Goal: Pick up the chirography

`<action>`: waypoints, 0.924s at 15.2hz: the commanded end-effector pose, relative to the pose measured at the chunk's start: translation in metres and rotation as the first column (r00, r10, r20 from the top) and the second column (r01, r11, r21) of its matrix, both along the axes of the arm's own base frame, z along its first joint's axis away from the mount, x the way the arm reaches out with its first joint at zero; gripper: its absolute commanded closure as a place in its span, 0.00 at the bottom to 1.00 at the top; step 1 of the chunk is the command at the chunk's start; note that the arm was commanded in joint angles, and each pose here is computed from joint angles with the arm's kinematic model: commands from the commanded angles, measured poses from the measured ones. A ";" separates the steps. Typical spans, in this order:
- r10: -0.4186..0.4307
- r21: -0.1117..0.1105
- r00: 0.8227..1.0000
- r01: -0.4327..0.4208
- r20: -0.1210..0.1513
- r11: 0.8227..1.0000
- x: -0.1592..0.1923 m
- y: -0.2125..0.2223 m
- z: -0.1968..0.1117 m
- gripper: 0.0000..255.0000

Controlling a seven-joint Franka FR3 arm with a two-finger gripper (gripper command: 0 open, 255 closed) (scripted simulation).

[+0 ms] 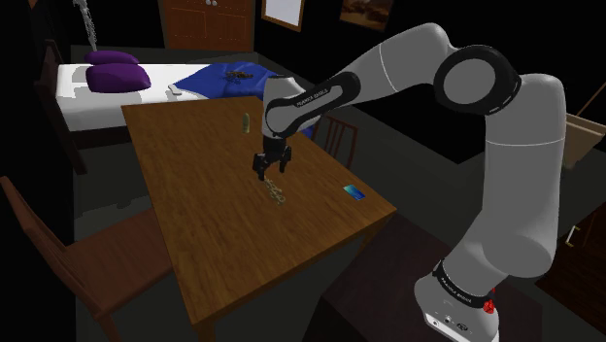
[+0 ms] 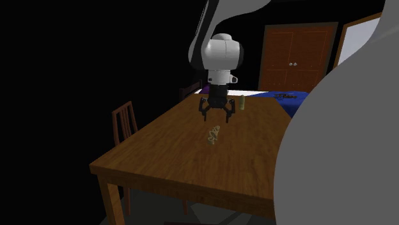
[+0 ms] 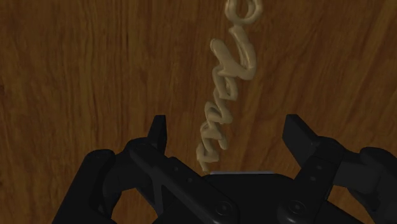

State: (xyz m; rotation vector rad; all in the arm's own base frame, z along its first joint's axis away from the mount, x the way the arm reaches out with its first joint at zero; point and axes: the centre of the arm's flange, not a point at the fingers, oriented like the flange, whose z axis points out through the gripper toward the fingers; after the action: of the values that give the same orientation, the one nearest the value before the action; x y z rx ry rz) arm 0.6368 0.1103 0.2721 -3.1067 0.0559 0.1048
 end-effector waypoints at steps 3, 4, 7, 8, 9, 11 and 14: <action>-0.002 0.000 1.000 0.002 0.002 1.000 0.008 0.000 -0.019 0.00; -0.002 0.000 1.000 0.002 0.002 1.000 0.008 0.000 -0.025 0.00; -0.002 0.000 1.000 0.002 0.002 1.000 0.008 0.000 -0.044 0.00; -0.002 0.000 1.000 0.002 0.002 1.000 0.008 0.000 -0.044 0.00; -0.002 0.000 1.000 0.002 0.002 1.000 0.008 0.000 -0.044 0.00; -0.002 0.000 1.000 0.002 0.002 1.000 0.008 -0.001 -0.044 1.00; -0.002 0.000 1.000 0.002 0.002 1.000 0.008 -0.001 -0.044 1.00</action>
State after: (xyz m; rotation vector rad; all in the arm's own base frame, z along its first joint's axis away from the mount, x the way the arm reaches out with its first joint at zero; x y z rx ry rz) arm 0.6444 0.1097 0.2282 -3.1067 0.0592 0.1013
